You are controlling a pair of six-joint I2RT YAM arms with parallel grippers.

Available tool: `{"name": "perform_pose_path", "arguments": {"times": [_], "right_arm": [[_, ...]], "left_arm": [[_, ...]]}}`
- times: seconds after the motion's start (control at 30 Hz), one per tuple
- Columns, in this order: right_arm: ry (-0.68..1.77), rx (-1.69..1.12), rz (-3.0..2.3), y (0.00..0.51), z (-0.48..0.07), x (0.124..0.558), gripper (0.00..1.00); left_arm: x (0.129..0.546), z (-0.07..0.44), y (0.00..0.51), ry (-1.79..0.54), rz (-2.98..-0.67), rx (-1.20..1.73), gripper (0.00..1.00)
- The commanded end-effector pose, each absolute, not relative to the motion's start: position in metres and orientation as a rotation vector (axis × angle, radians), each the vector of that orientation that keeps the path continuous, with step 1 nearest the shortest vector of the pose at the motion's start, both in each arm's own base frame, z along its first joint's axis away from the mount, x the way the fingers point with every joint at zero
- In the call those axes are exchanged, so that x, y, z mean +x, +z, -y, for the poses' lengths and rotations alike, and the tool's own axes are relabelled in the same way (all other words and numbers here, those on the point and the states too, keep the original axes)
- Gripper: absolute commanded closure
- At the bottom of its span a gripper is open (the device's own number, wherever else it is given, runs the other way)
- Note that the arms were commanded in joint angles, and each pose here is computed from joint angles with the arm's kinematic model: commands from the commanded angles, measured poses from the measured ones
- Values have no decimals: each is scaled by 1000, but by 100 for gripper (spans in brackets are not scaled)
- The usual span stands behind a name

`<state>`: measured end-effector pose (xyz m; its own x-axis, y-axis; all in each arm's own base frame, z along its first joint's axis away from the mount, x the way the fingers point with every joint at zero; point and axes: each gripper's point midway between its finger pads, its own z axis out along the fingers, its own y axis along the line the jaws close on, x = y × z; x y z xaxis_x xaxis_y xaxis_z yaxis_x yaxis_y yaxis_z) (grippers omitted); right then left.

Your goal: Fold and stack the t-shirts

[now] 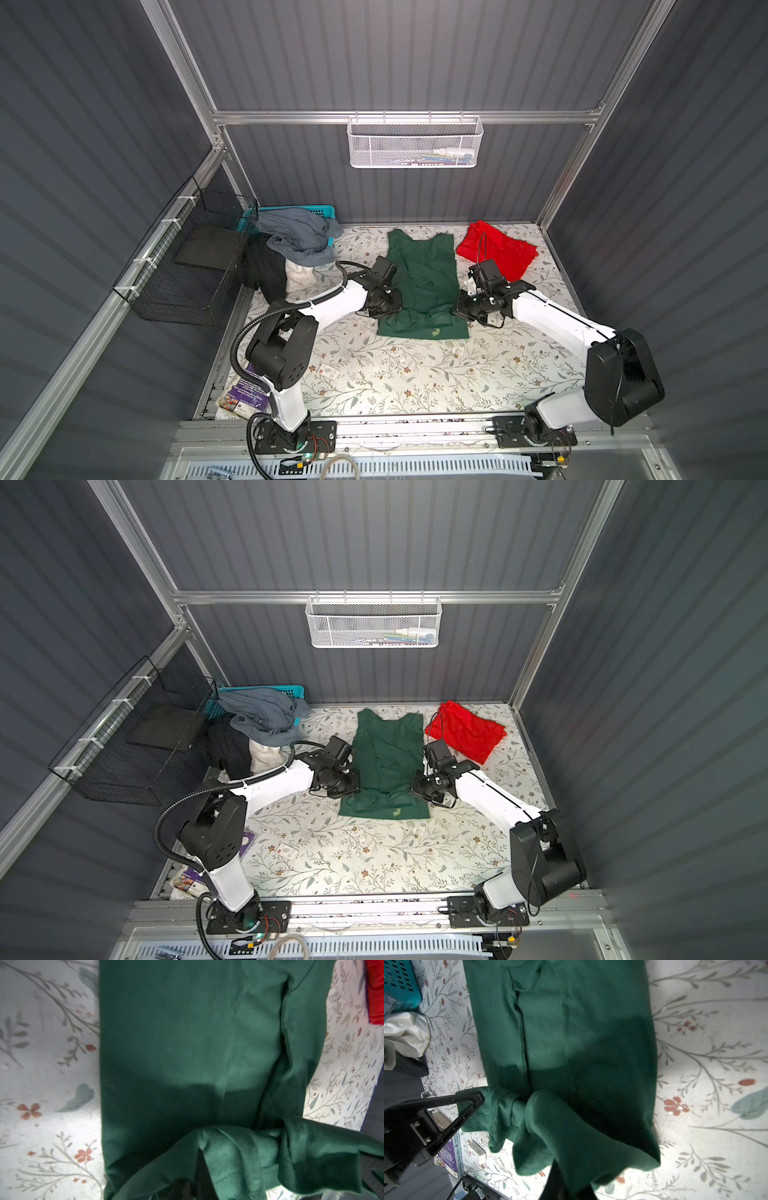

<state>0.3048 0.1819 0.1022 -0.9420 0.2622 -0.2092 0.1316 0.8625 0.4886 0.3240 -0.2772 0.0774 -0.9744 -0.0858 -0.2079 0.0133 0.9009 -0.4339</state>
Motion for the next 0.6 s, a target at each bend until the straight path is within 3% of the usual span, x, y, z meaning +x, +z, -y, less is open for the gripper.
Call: {"name": "perform_pose_path", "arguments": {"times": [0.0,0.57], "right_arm": [[666,279,-2754,105,-178,317,100],[690,329,-2749,100,-178,355,100]], "left_arm": [[341,277,89,-656,-2797,-41,100],[375,268,80,-696,-2769,-105,100]]}}
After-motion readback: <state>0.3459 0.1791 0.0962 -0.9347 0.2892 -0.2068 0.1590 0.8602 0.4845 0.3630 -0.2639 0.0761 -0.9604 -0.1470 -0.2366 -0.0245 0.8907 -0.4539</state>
